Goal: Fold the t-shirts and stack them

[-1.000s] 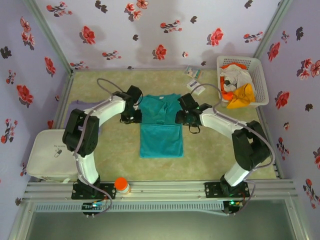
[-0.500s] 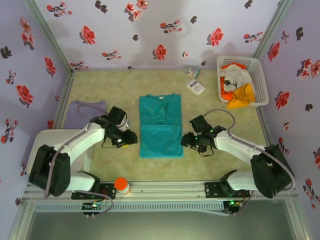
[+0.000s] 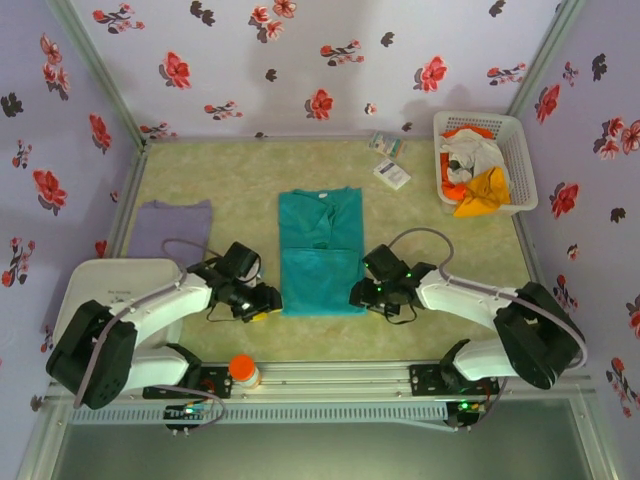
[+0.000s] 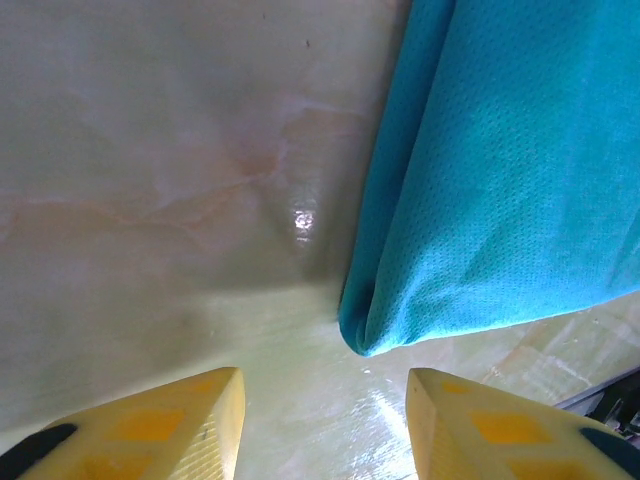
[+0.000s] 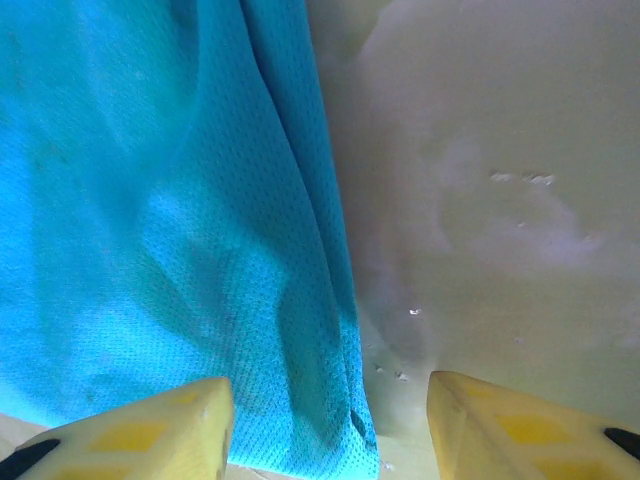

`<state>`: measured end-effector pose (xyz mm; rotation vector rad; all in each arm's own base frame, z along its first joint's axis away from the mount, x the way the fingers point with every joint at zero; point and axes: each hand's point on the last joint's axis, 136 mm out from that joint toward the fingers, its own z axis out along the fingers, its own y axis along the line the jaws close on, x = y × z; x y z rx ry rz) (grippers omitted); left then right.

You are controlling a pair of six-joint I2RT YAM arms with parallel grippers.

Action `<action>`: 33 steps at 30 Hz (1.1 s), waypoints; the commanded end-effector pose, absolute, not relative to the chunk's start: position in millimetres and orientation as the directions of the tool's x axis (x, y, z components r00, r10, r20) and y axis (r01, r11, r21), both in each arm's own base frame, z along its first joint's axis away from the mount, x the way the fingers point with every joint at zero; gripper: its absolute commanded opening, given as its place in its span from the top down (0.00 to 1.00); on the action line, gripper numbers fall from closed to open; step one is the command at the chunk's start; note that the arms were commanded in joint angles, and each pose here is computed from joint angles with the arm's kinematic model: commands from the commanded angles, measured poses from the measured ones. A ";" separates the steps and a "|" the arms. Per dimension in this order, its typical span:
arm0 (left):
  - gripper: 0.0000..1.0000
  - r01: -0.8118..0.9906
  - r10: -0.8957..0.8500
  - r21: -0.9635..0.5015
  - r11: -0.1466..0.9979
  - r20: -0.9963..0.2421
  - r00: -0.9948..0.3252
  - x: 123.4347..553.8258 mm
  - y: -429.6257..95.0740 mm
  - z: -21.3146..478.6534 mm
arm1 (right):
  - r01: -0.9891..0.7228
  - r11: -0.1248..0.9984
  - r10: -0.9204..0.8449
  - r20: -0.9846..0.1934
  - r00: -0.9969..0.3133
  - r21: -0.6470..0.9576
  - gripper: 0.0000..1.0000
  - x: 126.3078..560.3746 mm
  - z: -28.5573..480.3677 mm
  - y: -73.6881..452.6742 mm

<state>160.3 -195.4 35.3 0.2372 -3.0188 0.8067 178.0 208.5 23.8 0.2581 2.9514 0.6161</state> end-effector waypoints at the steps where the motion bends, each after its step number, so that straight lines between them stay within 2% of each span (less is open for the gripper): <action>1: 0.54 -0.168 -0.162 -0.517 0.840 0.056 -0.985 163.4 -203.2 33.4 | 0.166 0.905 0.216 -0.087 -0.972 0.391 0.47 181.1 19.7 209.6; 13: 0.56 -0.174 -0.149 -0.512 0.841 0.091 -0.985 164.1 -222.8 26.1 | 0.125 0.895 0.188 -0.106 -0.976 0.428 0.56 183.8 24.3 228.9; 23: 0.60 -0.159 -0.140 -0.528 0.834 0.078 -0.987 175.0 -236.2 30.2 | 0.099 0.916 0.160 -0.129 -0.979 0.389 0.58 188.6 27.7 231.7; 33: 0.77 -0.177 -0.138 -0.477 0.861 0.115 -0.984 169.3 -230.5 13.2 | 0.092 0.918 0.148 -0.117 -0.982 0.386 0.62 181.7 26.0 232.2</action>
